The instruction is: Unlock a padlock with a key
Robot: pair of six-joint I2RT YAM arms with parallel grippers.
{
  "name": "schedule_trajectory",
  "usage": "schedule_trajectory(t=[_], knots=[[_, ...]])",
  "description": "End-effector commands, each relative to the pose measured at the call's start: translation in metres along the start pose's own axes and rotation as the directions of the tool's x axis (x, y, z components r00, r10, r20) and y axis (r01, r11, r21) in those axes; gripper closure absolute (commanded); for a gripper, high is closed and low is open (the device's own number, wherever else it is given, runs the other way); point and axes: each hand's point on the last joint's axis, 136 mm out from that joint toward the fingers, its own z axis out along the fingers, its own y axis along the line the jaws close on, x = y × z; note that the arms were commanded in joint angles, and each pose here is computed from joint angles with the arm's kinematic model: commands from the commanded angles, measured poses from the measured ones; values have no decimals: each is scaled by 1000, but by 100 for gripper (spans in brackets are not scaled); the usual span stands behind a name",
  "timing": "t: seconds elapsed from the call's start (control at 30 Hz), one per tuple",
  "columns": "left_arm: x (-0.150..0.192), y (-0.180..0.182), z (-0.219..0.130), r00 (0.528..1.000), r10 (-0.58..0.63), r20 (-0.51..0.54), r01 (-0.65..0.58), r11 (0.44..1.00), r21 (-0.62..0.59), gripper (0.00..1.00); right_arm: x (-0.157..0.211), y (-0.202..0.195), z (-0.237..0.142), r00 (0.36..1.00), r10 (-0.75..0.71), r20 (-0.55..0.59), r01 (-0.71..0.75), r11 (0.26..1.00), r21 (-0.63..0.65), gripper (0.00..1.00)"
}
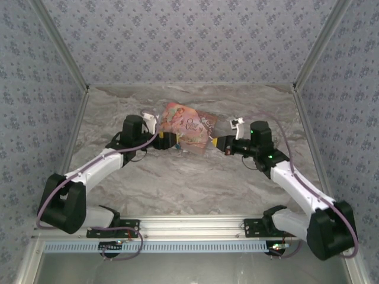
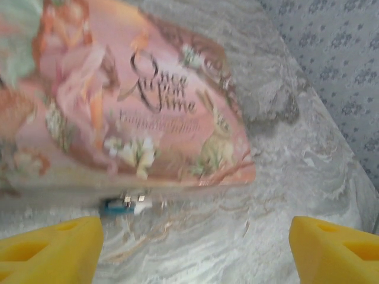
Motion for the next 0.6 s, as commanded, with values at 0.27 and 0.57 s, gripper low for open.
schedule_trajectory(t=[0.27,0.57], knots=[[18,24,25,995,-86,49,82,993,88,18,-30,-11,77,998,12,-56,-13,1000,-19,100],[32,36,49,993,-115,16,113,990,84,18,-32,-39,125,990,14,-139,-10,999,32,100]])
